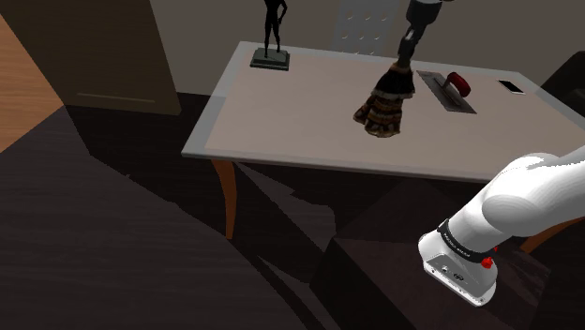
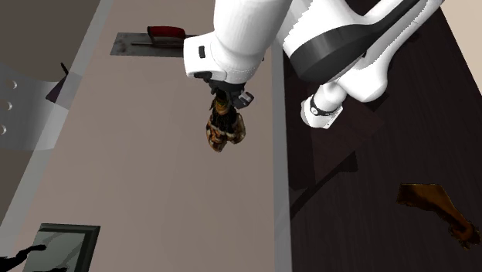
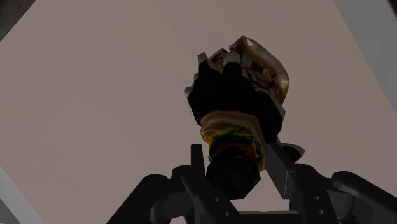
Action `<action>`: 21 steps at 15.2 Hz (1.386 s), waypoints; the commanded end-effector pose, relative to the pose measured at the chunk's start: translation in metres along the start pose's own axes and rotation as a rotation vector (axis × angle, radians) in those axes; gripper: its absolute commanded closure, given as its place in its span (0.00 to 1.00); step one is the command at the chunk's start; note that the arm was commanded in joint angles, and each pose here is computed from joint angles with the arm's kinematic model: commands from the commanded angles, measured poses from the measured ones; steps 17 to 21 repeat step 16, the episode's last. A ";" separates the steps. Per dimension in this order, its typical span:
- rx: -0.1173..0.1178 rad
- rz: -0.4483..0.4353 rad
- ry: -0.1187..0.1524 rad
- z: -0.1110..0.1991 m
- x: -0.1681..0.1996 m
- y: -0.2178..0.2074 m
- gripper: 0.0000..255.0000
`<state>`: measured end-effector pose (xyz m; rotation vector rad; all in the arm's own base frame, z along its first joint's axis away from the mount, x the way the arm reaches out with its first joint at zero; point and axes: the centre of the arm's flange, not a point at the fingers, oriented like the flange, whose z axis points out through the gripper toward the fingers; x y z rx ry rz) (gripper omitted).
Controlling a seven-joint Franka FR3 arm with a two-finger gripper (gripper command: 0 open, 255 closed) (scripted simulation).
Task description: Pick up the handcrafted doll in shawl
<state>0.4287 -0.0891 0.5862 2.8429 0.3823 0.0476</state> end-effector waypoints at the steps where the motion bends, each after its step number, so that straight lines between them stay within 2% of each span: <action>1: 0.000 0.000 0.000 -0.008 0.000 0.002 1.00; 14: 0.000 0.000 0.000 -0.074 0.000 0.021 1.00; 21: 0.000 0.000 0.000 -0.074 0.000 0.021 1.00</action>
